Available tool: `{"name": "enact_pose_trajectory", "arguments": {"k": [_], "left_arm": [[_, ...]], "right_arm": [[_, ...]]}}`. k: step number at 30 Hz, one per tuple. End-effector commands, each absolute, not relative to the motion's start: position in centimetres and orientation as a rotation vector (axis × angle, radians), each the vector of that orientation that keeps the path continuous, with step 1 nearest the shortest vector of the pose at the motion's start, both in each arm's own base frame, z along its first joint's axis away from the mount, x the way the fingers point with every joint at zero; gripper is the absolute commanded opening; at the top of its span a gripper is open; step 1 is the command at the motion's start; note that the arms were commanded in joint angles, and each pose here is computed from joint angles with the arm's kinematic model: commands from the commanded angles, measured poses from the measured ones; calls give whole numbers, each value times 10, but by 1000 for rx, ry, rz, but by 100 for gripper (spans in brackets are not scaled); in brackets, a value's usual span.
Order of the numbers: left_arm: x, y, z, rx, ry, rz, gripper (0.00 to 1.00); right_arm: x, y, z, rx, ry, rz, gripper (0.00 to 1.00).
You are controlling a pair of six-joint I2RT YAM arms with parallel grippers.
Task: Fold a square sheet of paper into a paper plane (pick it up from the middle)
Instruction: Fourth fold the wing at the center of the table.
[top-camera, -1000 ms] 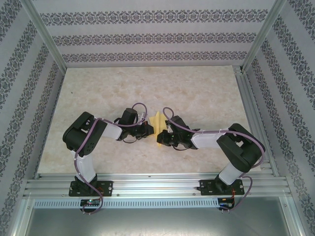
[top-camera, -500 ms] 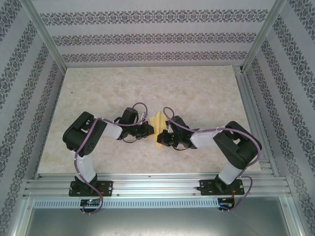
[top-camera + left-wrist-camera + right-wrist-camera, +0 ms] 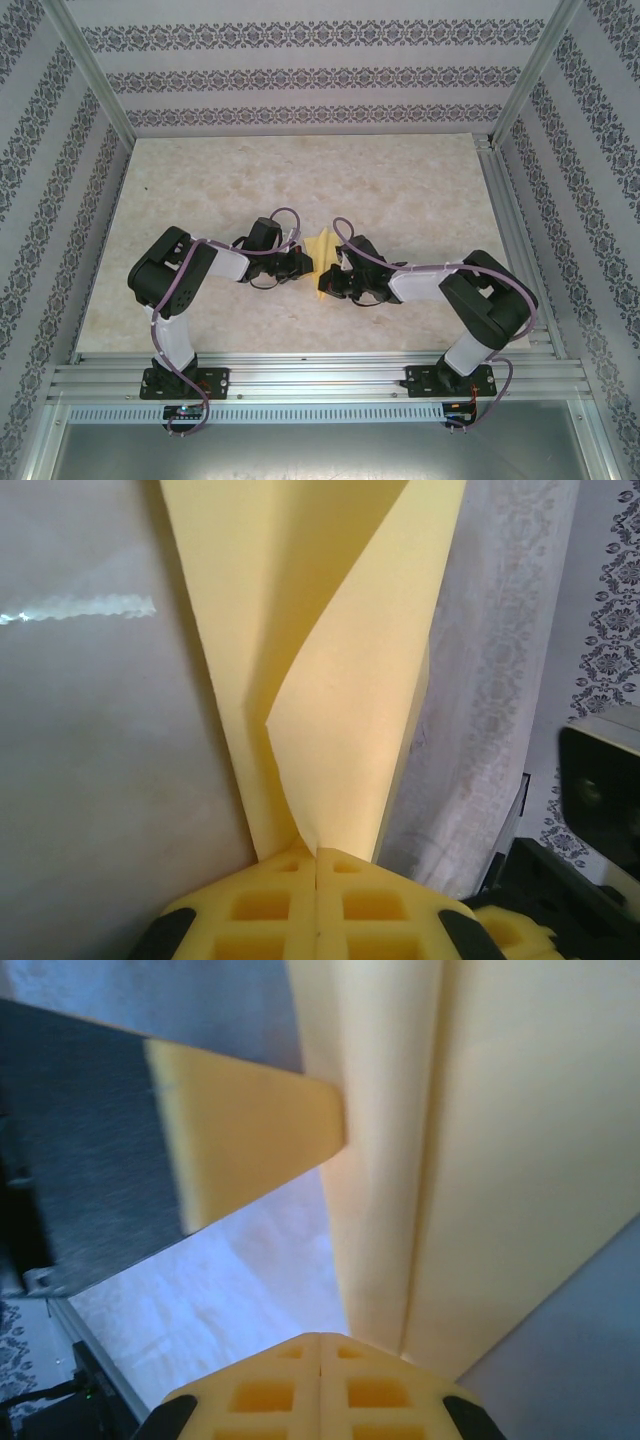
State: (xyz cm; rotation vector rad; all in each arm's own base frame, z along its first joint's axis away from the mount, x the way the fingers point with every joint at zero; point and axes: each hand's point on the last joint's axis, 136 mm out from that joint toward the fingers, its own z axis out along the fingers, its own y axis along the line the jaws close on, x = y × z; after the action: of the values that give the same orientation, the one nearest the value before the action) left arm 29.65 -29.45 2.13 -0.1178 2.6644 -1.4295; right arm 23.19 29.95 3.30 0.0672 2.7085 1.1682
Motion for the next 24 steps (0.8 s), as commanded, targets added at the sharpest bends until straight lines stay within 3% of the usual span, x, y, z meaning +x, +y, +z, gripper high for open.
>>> {"name": "enact_pose_trajectory", "arguments": {"k": [1, 13, 24], "left_arm": [[295, -272, -19, -221, 2771, -1227, 1], [295, -273, -18, -218, 2772, -1231, 1], [296, -273, -15, -222, 2767, -1228, 1]], "right_arm": [[228, 303, 39, 18, 2702, 1158, 4], [217, 298, -6, 44, 2844, 1020, 3], [258, 288, 56, 30, 2646, 1035, 4]]}}
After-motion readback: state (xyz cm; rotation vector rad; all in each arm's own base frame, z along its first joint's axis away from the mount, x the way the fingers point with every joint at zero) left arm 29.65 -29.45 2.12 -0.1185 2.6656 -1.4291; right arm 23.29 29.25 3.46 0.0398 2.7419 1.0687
